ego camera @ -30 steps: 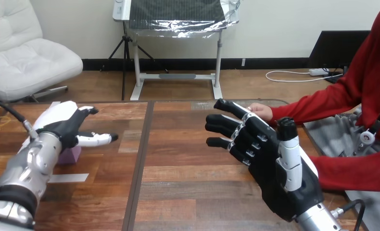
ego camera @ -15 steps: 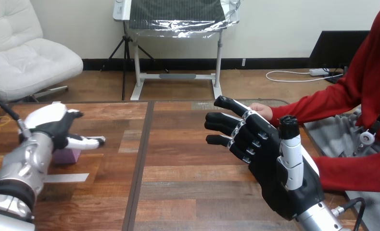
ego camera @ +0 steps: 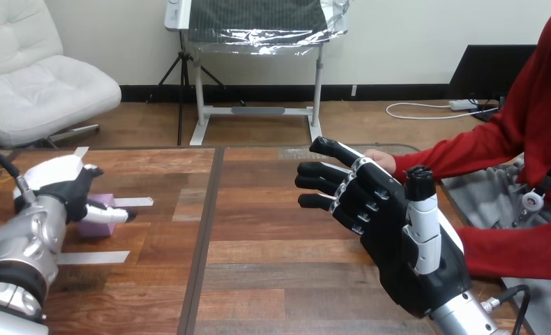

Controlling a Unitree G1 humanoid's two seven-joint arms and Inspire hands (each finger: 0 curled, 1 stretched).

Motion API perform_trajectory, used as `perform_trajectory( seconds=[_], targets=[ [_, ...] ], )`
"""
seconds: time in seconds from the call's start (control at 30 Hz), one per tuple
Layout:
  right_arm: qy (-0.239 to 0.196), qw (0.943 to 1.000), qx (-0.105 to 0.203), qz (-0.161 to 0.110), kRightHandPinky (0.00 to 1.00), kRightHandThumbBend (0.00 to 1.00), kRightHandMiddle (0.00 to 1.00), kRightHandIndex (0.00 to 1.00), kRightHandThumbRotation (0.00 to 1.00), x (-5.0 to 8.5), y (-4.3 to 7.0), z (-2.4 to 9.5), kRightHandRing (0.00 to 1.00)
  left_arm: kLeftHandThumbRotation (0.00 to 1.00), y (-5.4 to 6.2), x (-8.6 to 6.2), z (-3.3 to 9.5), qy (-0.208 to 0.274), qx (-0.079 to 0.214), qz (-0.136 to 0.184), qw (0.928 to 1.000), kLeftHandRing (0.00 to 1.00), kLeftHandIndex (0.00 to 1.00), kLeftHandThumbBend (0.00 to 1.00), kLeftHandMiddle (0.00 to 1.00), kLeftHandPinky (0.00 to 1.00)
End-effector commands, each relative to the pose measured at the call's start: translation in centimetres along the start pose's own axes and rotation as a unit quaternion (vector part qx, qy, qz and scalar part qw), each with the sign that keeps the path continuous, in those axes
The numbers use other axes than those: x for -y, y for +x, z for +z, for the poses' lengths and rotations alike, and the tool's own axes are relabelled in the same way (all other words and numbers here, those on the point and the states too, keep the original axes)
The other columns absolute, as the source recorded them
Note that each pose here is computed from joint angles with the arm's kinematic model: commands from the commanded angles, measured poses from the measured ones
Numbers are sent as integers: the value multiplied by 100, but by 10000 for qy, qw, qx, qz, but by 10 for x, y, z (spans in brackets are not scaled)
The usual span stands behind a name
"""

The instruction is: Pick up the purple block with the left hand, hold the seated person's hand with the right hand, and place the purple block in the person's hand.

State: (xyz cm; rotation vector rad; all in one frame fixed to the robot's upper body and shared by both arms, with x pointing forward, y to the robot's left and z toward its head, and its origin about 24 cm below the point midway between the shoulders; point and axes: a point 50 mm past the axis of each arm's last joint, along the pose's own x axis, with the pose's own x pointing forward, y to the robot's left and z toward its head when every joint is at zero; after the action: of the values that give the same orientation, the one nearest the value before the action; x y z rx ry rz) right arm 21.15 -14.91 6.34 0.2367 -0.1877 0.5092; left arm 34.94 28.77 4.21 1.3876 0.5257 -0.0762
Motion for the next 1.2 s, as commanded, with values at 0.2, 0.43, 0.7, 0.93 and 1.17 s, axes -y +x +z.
perform_trajectory(
  seconds=[0.2, 0.43, 0.7, 0.93, 1.17],
  targets=[
    [-64, 9992, 345, 170, 75, 82, 77, 84, 100, -1, 9, 17, 79, 48, 2, -26, 4, 224, -93, 404, 9989, 98, 92, 69, 97, 100],
    [-59, 9992, 335, 199, 75, 82, 77, 84, 100, -2, 9, 17, 78, 46, 2, -24, 2, 196, -216, 221, 9993, 99, 94, 68, 99, 100],
    [-65, 9991, 341, 223, 75, 82, 75, 84, 100, -2, 9, 17, 78, 42, 3, -24, 1, 127, -306, 18, 9994, 99, 97, 71, 99, 100],
    [-61, 9990, 346, 259, 75, 82, 75, 84, 100, -2, 9, 18, 78, 37, 3, -26, 1, -53, -304, -118, 9995, 97, 96, 74, 97, 100],
    [-61, 9991, 348, 253, 75, 83, 75, 83, 100, -2, 10, 18, 78, 28, 3, -26, 2, -111, -325, -150, 9993, 94, 91, 79, 91, 95]
  ],
)
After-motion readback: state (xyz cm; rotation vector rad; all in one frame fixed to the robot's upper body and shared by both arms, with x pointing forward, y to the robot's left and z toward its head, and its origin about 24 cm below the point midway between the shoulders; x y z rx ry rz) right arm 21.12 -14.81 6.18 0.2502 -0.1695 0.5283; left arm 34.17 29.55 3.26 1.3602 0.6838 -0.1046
